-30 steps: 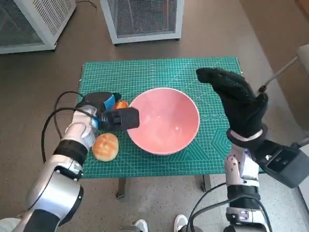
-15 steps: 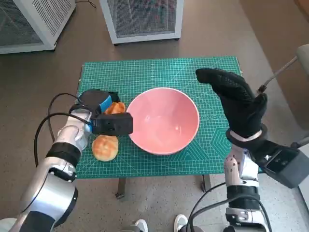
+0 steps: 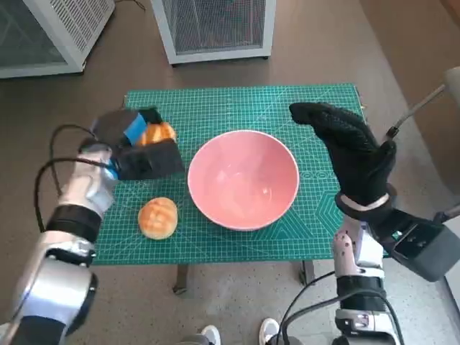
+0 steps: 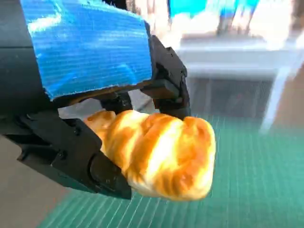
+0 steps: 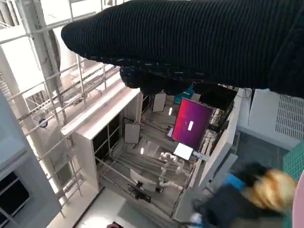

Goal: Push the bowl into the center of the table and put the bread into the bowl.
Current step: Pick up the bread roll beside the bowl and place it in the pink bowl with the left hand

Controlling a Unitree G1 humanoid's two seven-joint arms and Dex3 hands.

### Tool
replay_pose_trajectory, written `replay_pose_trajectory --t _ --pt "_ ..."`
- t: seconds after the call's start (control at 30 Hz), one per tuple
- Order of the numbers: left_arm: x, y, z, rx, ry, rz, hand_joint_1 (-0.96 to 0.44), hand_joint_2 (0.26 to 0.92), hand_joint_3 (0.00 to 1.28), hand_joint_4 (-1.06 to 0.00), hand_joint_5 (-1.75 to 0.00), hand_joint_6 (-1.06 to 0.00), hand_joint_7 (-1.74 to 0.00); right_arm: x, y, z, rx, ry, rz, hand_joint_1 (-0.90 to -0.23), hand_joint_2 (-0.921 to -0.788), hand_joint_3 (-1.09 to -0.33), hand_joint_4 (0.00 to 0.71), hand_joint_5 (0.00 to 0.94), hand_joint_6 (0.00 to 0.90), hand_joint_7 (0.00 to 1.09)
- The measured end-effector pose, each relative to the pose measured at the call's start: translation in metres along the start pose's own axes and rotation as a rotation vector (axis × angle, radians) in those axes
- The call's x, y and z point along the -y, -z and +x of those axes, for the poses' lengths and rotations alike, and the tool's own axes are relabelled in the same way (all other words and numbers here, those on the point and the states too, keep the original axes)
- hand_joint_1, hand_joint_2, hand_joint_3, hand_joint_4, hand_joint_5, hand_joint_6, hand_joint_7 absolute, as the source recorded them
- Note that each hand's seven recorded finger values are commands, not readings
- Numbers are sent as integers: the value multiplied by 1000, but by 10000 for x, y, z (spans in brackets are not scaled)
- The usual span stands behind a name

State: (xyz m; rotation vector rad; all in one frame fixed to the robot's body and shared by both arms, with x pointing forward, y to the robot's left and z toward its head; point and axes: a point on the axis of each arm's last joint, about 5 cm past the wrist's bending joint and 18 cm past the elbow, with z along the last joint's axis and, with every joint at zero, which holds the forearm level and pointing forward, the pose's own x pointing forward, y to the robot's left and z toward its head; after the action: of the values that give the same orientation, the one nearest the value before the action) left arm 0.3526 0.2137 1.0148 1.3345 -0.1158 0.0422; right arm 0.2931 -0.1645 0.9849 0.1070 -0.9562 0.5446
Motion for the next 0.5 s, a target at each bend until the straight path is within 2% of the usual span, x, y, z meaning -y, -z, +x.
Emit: replay_pose_trajectory --t 0.2,0.5 --pt "-187 -174 -47 108 -133 -44 2 920 49 -704 -1101 -654 -1186 -10 4 6 1 -4 3 -589 -921 -593 313 1 -1 716" --pt "-234 -419 -268 278 -226 -77 1 920 29 -743 -1063 -660 -1176 -21 7 12 2 -9 5 -593 -921 -616 306 0 -1 703"
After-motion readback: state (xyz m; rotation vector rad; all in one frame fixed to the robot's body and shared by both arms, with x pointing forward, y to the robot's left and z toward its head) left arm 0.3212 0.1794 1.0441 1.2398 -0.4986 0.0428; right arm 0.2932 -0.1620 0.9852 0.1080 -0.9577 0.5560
